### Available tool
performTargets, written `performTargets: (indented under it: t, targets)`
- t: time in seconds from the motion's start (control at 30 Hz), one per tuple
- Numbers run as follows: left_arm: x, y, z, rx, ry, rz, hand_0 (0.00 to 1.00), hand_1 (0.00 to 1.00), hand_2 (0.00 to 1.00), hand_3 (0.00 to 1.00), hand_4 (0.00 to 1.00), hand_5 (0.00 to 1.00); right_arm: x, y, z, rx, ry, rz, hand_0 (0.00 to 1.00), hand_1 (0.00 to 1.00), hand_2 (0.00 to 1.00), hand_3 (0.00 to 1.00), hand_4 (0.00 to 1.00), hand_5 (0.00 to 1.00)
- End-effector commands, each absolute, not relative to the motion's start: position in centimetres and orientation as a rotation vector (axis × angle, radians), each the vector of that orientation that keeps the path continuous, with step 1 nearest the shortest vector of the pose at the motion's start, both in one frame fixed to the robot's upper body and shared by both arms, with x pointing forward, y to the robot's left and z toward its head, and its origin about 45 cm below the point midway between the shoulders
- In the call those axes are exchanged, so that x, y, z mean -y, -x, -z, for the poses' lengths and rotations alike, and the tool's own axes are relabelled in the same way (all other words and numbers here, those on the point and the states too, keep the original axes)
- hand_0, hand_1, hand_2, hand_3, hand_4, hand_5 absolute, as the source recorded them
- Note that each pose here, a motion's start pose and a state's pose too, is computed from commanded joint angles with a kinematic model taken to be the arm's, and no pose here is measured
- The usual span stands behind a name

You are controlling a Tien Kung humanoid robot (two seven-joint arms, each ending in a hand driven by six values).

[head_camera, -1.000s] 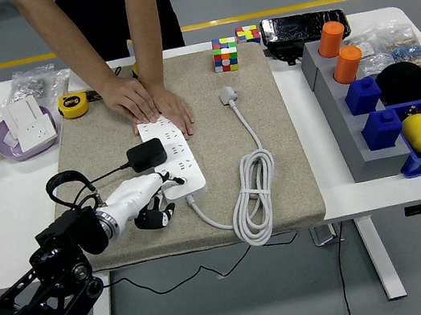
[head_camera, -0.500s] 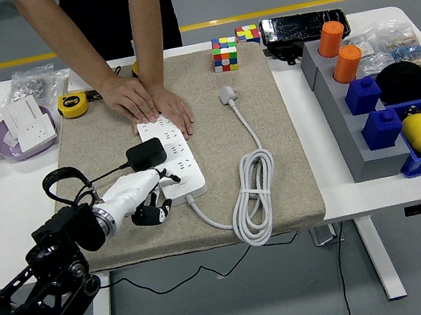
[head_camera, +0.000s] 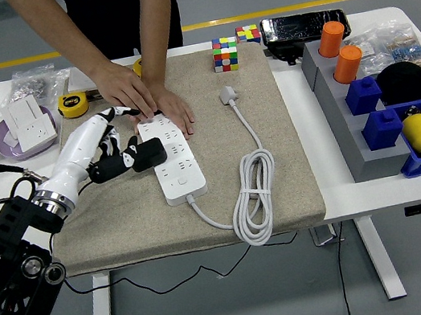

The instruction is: Pick up the plug,place it near the board,insert it into the board,press the button

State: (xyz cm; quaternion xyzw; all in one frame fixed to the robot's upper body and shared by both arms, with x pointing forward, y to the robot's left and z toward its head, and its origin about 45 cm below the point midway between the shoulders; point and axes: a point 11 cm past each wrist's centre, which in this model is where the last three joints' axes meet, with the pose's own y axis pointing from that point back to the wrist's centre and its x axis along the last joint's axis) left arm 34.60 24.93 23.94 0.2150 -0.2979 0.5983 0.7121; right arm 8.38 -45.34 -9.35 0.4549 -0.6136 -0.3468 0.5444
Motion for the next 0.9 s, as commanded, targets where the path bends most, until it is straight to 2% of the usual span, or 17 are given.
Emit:
performTargets:
  t: [0.03,0.2,0.23,0.4,0.43,0.6,0.63,0.8,0.83,0.9]
  targets:
    - [-25.6,-34.5,-24.1,0.629,-0.429,-1.366,0.317,0.268,0.305,0.536,0.862,0.173,45.3,-8.4,9.4,1.456,-1.08,0.824,0.859,0.765,0.751,0.784,0.998,0.892]
    - [-28.3,-34.0,-23.9,0.46,-0.267,-1.488,0.317,0.268,0.305,0.536,0.862,0.173,45.2,-8.5,9.4,1.46,-1.082,0.825,0.859,0.765,0.751,0.784,0.998,0.892]
    - [-28.6,-33.9,-23.8,0.43,-0.239,-1.504,0.599,0.707,0.658,0.597,0.998,0.515,45.2,-8.5,9.4,1.46,-1.082,0.825,0.859,0.765,0.75,0.784,0.998,0.891]
    - [-30.6,-33.2,-23.3,0.25,-0.055,-1.604,0.599,0.707,0.658,0.597,0.998,0.515,45.1,-8.3,9.5,1.455,-1.082,0.827,0.859,0.765,0.75,0.784,0.998,0.891]
    - [-30.9,-33.1,-23.2,0.22,-0.026,-1.619,0.807,0.875,0.835,0.803,0.998,0.682,45.1,-8.3,9.5,1.455,-1.082,0.828,0.859,0.765,0.75,0.783,0.998,0.891]
    - [-32.3,-32.7,-22.8,0.148,0.03,-1.657,0.807,0.875,0.835,0.803,0.998,0.682,45.1,-8.2,9.5,1.453,-1.08,0.828,0.859,0.765,0.75,0.783,0.998,0.891]
    - [-32.5,-32.6,-22.7,0.139,0.03,-1.662,0.878,0.93,0.884,0.859,0.998,0.751,45.2,-8.1,9.5,1.452,-1.08,0.827,0.859,0.765,0.75,0.784,0.998,0.89]
    - [-32.8,-32.4,-21.9,0.092,0.035,-1.663,0.878,0.93,0.884,0.859,0.998,0.751,45.1,-8.2,9.5,1.45,-1.081,0.826,0.859,0.765,0.75,0.784,0.998,0.89]
    - [-32.8,-32.3,-21.8,0.086,0.034,-1.663,0.928,0.949,0.914,0.885,0.998,0.817,45.1,-8.2,9.5,1.451,-1.082,0.825,0.859,0.765,0.75,0.784,0.998,0.89]
    - [-32.8,-32.3,-21.6,0.079,0.035,-1.665,0.928,0.949,0.914,0.885,0.998,0.817,45.1,-8.3,9.5,1.452,-1.083,0.825,0.859,0.765,0.75,0.784,0.998,0.89]
